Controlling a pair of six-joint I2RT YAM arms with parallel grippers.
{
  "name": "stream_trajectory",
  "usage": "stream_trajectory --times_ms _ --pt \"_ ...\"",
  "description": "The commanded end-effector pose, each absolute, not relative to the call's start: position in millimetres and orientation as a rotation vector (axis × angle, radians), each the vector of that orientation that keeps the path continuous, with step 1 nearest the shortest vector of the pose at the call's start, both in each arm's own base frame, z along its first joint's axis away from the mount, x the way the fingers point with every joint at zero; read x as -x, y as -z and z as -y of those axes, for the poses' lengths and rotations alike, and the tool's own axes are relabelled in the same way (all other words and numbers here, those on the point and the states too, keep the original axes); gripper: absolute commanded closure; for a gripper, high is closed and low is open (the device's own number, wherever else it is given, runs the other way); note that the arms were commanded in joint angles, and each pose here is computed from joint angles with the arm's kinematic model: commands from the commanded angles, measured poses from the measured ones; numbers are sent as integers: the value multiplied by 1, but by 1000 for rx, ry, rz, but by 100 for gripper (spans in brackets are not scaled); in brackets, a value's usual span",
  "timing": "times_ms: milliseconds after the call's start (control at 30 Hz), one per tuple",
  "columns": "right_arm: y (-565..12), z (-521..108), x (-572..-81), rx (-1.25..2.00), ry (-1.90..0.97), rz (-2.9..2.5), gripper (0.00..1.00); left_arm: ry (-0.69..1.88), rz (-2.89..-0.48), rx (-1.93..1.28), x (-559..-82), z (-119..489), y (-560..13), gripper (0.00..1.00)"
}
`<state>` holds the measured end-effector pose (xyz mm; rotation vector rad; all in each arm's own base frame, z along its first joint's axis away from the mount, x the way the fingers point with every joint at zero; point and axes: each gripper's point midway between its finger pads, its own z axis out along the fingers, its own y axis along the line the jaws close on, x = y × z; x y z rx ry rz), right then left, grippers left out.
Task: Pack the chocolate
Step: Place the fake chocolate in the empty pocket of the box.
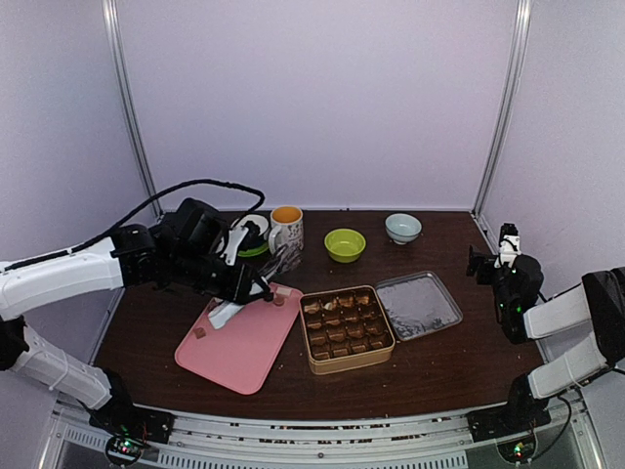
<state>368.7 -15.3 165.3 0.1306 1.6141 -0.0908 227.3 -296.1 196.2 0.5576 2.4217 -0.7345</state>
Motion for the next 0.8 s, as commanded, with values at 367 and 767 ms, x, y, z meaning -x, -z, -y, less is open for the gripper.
stream_trajectory --times_ms 367,767 --pt "-174 17 -371 -138 90 -1583 0 855 -2366 -770 -248 375 -172 72" --pt "-174 17 -371 -138 90 -1583 0 811 -2418 -849 -251 399 -143 72"
